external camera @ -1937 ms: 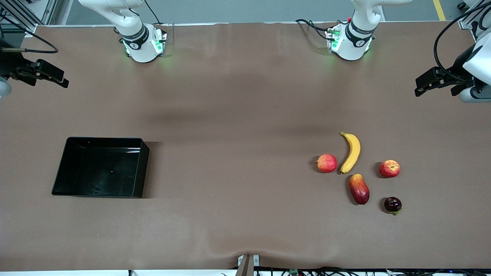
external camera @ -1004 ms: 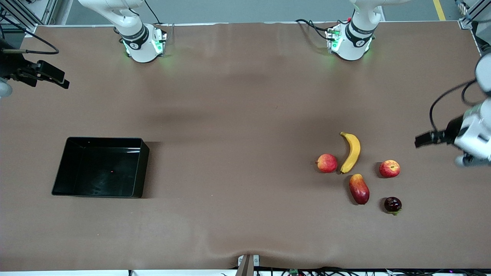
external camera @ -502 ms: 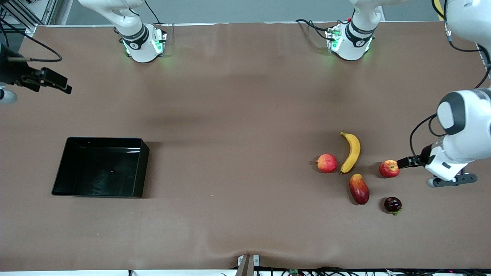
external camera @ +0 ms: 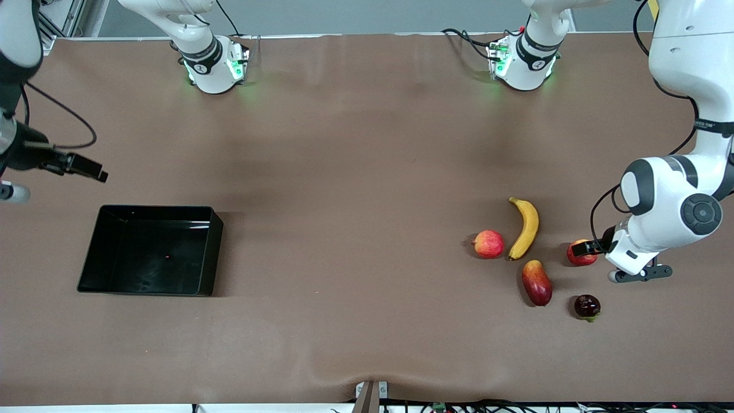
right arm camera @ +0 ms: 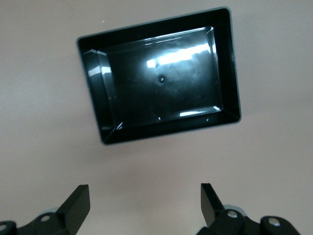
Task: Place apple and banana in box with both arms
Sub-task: 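Reach the right gripper to the black box while the left gripper reaches the apple, then grasp the box rim with the right gripper while the left gripper grasps the apple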
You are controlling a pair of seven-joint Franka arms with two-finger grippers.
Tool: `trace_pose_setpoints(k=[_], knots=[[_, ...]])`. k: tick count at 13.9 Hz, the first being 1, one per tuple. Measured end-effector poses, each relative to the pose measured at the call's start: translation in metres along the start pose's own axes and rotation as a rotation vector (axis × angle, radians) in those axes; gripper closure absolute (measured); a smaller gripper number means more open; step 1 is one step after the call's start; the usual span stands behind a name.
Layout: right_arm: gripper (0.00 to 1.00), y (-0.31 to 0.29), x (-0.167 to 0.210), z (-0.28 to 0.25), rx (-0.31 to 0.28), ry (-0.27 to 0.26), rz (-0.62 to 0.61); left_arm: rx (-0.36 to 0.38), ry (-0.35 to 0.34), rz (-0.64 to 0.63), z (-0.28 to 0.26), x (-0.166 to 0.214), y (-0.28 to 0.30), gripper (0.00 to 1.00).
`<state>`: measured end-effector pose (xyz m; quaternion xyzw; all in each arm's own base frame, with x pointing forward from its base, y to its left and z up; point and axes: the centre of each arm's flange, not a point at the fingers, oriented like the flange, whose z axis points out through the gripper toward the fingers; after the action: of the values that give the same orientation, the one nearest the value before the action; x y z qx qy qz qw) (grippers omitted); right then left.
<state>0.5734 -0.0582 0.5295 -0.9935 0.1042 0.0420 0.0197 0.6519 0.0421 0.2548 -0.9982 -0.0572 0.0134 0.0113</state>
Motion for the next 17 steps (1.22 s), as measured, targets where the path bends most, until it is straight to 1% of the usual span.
trace_pose_setpoints(k=[6, 9, 12, 14, 15, 17], knots=[[0.00, 0.047, 0.068, 0.106, -0.004, 0.020, -0.069, -0.001, -0.006, 0.004, 0.015, 0.000, 0.003, 0.00], [0.00, 0.075, 0.092, 0.152, -0.010, 0.060, -0.093, -0.001, -0.015, 0.003, 0.024, -0.001, 0.002, 0.00], [0.00, 0.108, 0.109, 0.187, -0.022, 0.115, -0.118, 0.000, -0.028, 0.002, 0.034, -0.002, 0.001, 0.00], [0.00, 0.128, 0.115, 0.207, -0.031, 0.139, -0.139, 0.000, -0.029, 0.000, 0.041, -0.002, -0.001, 0.00], [0.00, 0.137, 0.118, 0.218, -0.035, 0.143, -0.149, 0.000, -0.030, -0.001, 0.044, -0.002, -0.001, 0.00], [0.00, 0.150, 0.120, 0.245, -0.037, 0.130, -0.160, 0.000, -0.035, -0.002, 0.049, -0.002, -0.002, 0.00]])
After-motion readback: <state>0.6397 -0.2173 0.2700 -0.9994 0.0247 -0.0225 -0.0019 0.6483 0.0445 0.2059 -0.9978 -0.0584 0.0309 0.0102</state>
